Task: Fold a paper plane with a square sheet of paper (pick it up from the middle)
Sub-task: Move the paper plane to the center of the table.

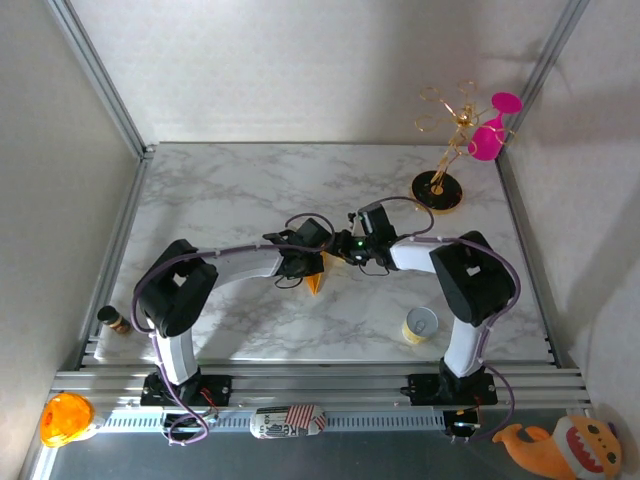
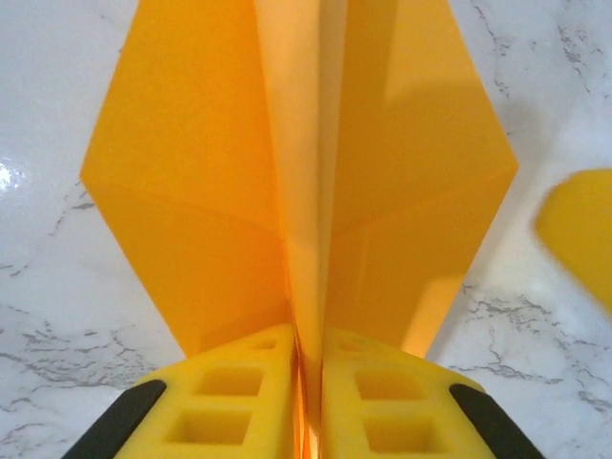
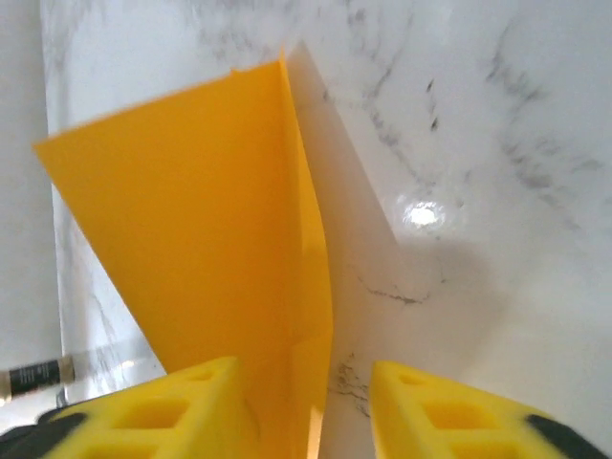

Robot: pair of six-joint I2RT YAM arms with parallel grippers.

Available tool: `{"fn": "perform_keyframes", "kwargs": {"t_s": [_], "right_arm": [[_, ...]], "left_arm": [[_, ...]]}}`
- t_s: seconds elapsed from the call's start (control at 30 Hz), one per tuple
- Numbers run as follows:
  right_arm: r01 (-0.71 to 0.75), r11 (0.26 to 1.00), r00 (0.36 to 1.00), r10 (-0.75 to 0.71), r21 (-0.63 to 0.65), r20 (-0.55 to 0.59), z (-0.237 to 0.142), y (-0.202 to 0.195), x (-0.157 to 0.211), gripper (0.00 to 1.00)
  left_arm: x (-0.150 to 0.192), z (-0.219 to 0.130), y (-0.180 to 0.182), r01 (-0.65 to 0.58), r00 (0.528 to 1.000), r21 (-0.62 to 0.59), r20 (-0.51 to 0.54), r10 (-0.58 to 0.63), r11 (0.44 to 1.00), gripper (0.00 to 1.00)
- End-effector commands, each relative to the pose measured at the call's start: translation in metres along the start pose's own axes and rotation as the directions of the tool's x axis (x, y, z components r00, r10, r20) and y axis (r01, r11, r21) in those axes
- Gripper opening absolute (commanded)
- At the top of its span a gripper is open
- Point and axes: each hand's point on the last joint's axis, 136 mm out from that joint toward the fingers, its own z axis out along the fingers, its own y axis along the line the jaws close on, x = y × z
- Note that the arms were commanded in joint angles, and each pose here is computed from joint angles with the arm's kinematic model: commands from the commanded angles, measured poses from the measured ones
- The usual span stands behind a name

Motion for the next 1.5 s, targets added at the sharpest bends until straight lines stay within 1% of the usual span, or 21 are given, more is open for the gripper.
{"fn": "perform_keyframes", "kwargs": {"t_s": [0.0,0.07,0.27,0.47,0.67,0.73,0.83,0.93,1.07,1.23,1.37,1.47], "right_arm": [[-0.002,0.997,0.997,-0.004,0.073,0.076,-0.019,-0.013,-0.009,0.49],[-0.012,0.995,0.994,0.001,0.099,0.113,-0.028,-0.021,-0.014,0.52],[-0.049,0.989,0.983,0.022,0.142,0.182,-0.047,-0.036,-0.022,0.56],[-0.045,0.986,0.98,0.012,0.16,0.199,-0.052,-0.037,-0.025,0.59],[-0.041,0.984,0.979,0.005,0.174,0.203,-0.053,-0.039,-0.026,0.62],[-0.036,0.982,0.977,-0.005,0.187,0.214,-0.056,-0.04,-0.028,0.65],[-0.026,0.976,0.972,-0.025,0.214,0.232,-0.061,-0.042,-0.03,0.7],[-0.017,0.971,0.968,-0.044,0.239,0.249,-0.066,-0.043,-0.034,0.74],[-0.012,0.965,0.961,-0.061,0.262,0.269,-0.071,-0.044,-0.038,0.78],[0.005,0.959,0.954,-0.09,0.284,0.286,-0.076,-0.047,-0.04,0.89],[0.019,0.955,0.947,-0.112,0.295,0.301,-0.079,-0.047,-0.042,0.97],[0.031,0.951,0.941,-0.131,0.309,0.311,-0.083,-0.048,-0.044,0.99]], "left_arm": [[-0.003,0.003,0.006,-0.039,0.999,-0.066,0.008,0.039,0.997,0.16],[-0.003,0.005,0.006,-0.047,0.999,-0.075,0.004,0.048,0.996,0.18],[-0.002,0.011,0.005,-0.065,0.998,-0.084,-0.016,0.064,0.994,0.23],[-0.001,0.016,0.005,-0.075,0.997,-0.097,-0.029,0.072,0.992,0.23],[-0.006,0.016,0.008,-0.096,0.995,-0.131,-0.018,0.094,0.987,0.16],[-0.013,0.012,0.008,-0.105,0.994,-0.147,-0.002,0.106,0.984,0.14],[-0.026,0.001,0.002,-0.11,0.993,-0.14,0.03,0.116,0.984,0.13],[-0.038,-0.007,0.0,-0.108,0.992,-0.13,0.054,0.116,0.986,0.1],[-0.055,-0.009,0.005,-0.116,0.989,-0.147,0.076,0.128,0.982,0.07],[-0.088,0.003,0.006,-0.145,0.982,-0.161,0.096,0.162,0.976,0.06],[-0.118,0.018,0.006,-0.137,0.982,-0.167,0.106,0.156,0.976,0.05],[-0.138,0.029,0.006,-0.132,0.981,-0.173,0.116,0.153,0.976,0.05]]}}
